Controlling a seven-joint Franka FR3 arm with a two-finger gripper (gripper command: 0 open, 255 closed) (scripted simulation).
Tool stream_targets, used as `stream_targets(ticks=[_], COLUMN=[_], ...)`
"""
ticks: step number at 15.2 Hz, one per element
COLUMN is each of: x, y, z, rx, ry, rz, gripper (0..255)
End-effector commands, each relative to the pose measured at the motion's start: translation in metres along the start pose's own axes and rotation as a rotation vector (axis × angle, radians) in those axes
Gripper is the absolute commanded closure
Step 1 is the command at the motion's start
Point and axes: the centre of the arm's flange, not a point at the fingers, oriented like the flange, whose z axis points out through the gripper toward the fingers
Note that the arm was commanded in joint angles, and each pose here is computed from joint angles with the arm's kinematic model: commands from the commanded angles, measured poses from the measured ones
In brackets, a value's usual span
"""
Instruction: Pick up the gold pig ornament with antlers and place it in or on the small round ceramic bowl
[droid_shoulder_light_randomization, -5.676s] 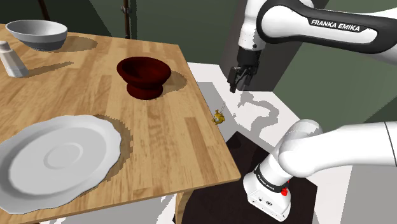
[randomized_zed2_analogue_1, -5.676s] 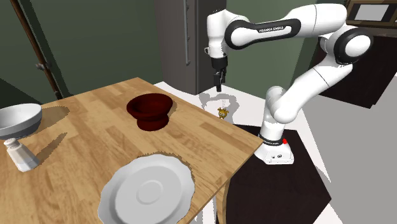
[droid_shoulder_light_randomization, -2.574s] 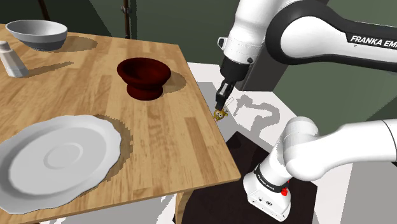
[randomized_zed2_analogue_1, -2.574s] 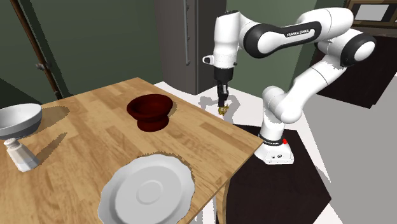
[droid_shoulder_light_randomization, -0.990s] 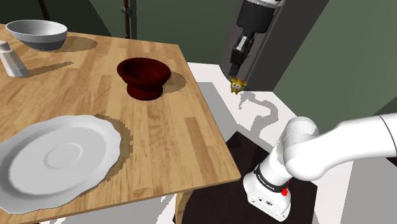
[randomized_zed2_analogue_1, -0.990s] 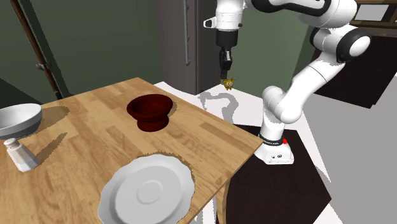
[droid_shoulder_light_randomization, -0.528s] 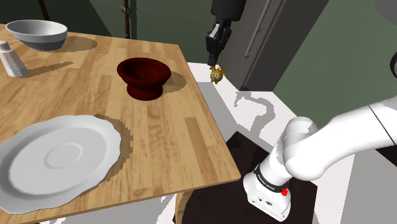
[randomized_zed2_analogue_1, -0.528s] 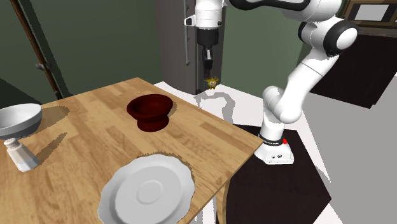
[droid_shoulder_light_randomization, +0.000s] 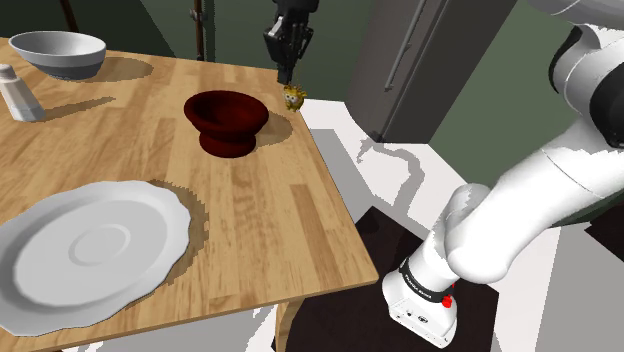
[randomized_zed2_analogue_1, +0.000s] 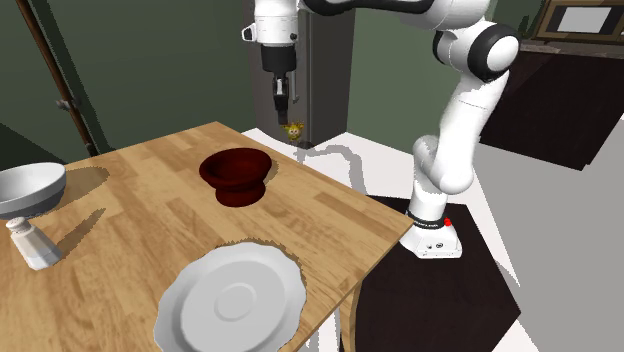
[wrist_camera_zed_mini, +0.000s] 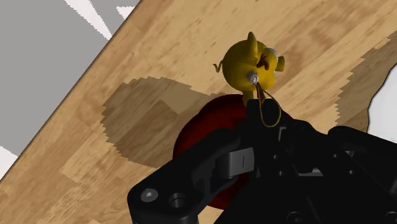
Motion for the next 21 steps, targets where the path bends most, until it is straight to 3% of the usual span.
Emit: stream_targets(ticks=[1,10,21], x=[0.025,0.142,0.143], y=[-0.002,-0.008,-0.008], z=[0.000,0.000,0.058], rx=[0.000,0.000,0.000], ry=[0.001,0.001,0.001], rz=[0.000,0.000,0.000], gripper=[255,255,255])
